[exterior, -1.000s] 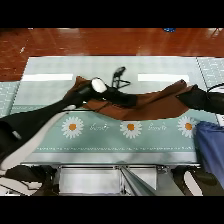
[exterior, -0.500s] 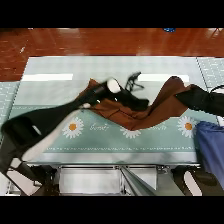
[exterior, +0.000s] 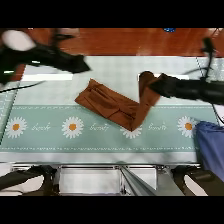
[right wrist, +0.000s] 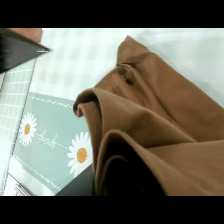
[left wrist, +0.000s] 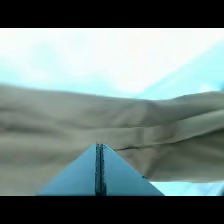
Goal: Fold the shirts.
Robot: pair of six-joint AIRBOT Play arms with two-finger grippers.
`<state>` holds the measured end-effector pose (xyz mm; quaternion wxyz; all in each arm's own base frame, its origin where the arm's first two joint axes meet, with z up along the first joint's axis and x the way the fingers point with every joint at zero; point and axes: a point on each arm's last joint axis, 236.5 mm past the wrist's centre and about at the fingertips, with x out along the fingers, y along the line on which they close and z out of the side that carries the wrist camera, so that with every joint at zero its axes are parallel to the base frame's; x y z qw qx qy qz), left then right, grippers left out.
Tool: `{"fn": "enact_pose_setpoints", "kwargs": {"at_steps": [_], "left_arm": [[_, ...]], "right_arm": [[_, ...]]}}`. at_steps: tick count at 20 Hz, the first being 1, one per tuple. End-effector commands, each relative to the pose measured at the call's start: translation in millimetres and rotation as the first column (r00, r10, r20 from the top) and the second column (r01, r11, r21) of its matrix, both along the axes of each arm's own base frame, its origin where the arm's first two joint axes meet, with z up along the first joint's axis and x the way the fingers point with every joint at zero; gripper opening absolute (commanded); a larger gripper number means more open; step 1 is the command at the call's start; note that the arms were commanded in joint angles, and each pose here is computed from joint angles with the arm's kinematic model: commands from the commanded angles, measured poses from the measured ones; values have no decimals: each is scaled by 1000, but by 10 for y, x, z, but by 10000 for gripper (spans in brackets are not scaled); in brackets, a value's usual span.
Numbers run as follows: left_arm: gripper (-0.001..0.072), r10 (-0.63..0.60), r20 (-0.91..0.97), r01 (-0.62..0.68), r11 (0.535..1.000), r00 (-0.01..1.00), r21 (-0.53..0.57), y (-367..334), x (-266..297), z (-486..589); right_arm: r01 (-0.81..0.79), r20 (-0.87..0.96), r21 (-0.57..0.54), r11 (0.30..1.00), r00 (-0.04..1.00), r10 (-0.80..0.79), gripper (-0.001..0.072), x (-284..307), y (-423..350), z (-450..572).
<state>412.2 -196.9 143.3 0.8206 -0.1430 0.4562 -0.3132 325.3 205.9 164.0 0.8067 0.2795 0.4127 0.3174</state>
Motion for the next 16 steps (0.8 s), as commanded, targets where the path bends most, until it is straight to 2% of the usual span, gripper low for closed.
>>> {"fn": "enact_pose_setpoints", "kwargs": {"at_steps": [1,4,8,11,12,13,14,16], "left_arm": [[21,201,94,-206,978,975,39,921,-313,293],[21,272,105,-277,960,956,37,1108,-705,142],[21,283,28,-283,959,959,0,957,-1080,-343],[22,294,-55,-296,954,954,-37,828,-1161,-729],[22,308,-67,-311,949,949,-48,798,-1157,-837],[22,321,-68,-324,945,945,-49,786,-1149,-928],[22,330,-68,-334,941,941,-48,770,-1147,-1011],[22,344,-74,-348,936,936,-47,757,-1141,-1121]], "right_arm": [[-72,-12,6,997,997,72,23,494,621,-212],[-146,-65,5,989,987,146,24,860,1154,-523],[-199,-143,25,980,969,201,24,1077,1729,-992],[-213,-175,28,977,961,215,25,1140,2032,-1299],[-211,-182,33,977,960,214,65,1167,2094,-1359],[-213,-200,67,975,954,222,223,1161,2184,-1374],[-223,-205,87,971,950,236,428,1144,2236,-1376],[-260,-193,86,962,943,272,419,1112,2201,-1309]]}}
